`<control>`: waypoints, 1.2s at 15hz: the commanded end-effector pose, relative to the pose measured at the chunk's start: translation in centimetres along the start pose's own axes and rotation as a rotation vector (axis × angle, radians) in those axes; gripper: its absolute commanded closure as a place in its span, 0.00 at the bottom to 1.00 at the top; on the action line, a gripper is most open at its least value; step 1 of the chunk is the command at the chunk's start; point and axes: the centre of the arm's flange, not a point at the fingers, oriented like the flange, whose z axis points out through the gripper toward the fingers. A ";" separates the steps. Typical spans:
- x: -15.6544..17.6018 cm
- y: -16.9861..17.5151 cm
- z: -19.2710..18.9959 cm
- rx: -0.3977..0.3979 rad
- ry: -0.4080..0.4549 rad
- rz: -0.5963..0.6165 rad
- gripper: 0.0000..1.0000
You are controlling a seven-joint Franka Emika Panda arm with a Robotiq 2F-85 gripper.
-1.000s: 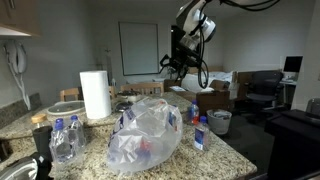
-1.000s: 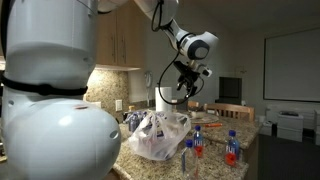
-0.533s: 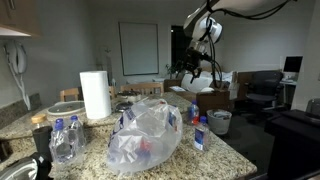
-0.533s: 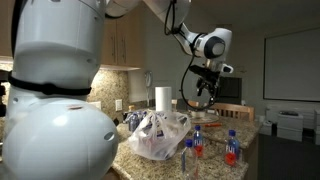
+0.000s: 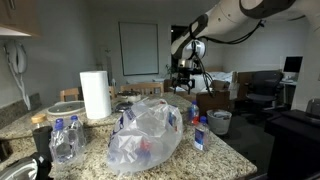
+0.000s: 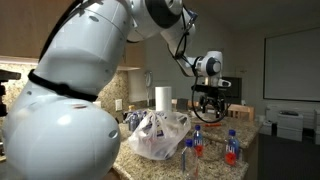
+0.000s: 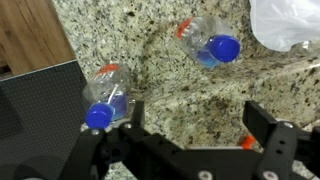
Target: Place five empty water bottles inside the clear plastic bag
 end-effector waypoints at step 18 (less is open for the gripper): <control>-1.3 -5.6 8.0 -0.113 -0.225 0.019 0.40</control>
